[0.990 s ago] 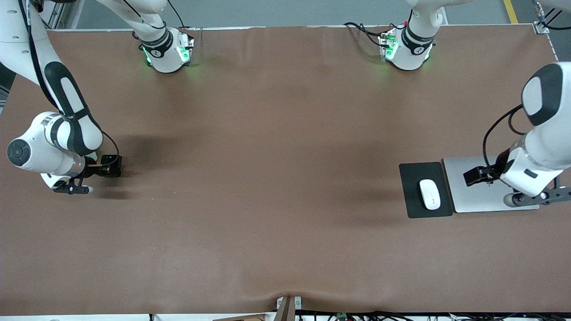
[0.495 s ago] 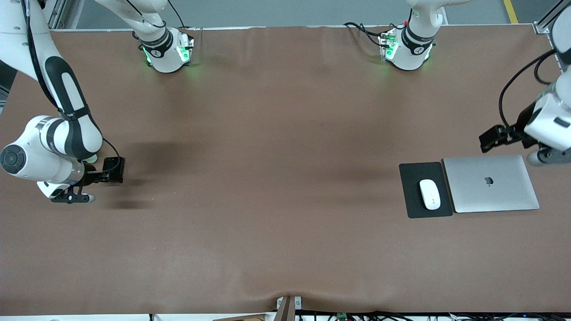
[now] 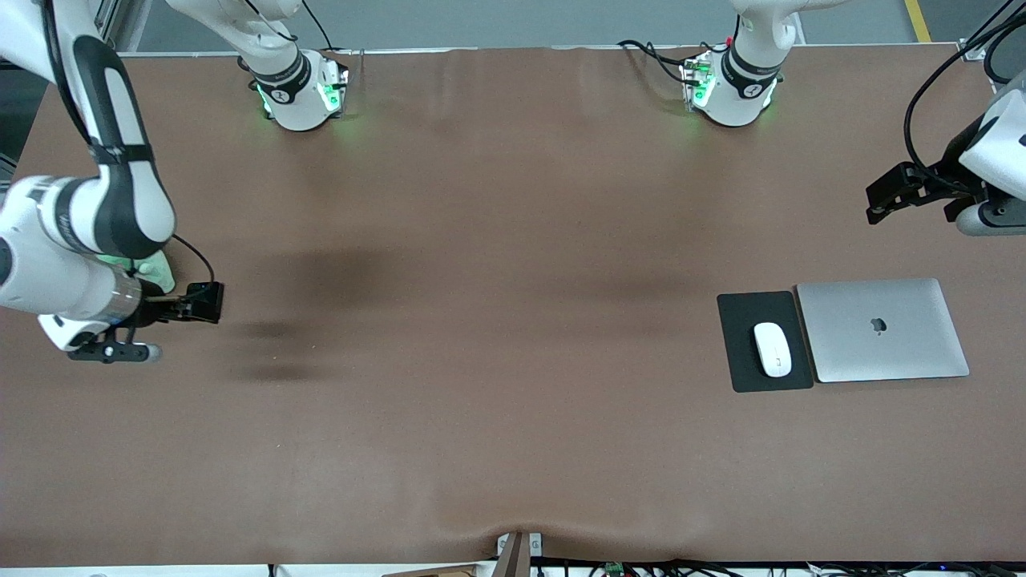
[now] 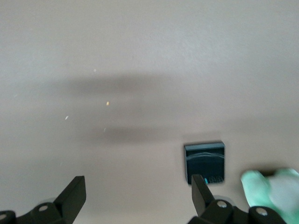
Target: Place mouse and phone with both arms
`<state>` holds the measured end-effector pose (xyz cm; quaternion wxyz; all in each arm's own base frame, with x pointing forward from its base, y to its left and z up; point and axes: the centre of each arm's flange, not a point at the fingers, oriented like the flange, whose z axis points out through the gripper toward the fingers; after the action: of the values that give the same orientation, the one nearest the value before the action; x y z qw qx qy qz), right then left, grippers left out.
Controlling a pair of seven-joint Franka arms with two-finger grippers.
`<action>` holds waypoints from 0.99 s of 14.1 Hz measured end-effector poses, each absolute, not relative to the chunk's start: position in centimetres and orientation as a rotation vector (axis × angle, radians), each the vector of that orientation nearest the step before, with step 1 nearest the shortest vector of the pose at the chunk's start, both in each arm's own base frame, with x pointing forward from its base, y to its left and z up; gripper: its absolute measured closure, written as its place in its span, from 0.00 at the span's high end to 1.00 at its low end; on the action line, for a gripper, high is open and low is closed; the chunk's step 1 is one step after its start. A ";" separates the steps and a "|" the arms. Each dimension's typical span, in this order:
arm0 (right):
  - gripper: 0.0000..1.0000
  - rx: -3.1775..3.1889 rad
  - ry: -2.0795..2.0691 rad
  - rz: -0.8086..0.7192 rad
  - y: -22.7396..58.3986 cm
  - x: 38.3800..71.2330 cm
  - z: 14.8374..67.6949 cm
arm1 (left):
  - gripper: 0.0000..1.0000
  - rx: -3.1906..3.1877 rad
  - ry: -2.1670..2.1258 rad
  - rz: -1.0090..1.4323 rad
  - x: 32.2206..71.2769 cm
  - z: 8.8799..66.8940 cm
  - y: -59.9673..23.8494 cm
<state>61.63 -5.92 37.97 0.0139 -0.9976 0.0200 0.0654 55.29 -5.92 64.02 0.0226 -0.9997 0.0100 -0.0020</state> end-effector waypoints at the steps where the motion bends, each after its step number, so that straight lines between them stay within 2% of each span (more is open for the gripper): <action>1: 1.00 -3.106 0.063 0.207 -6.0 61.8 40.4 | 1.00 -3.093 0.042 0.005 54.9 64.1 -6.3; 3: 1.00 -3.111 0.064 0.154 -6.1 61.7 45.6 | 1.00 -3.092 0.054 0.020 53.8 64.5 -6.9; 6: 1.00 -3.116 0.060 0.090 -5.9 59.9 51.6 | 1.00 -3.088 0.053 0.040 52.4 65.5 -7.0; 14: 1.00 -3.112 0.022 0.150 -3.2 55.6 57.6 | 1.00 -3.104 0.036 0.051 51.8 65.8 -6.5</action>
<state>55.56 -3.17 57.61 0.0130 -0.9987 0.0072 0.0482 51.80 -6.49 65.83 0.0186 -0.9996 0.0115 0.0165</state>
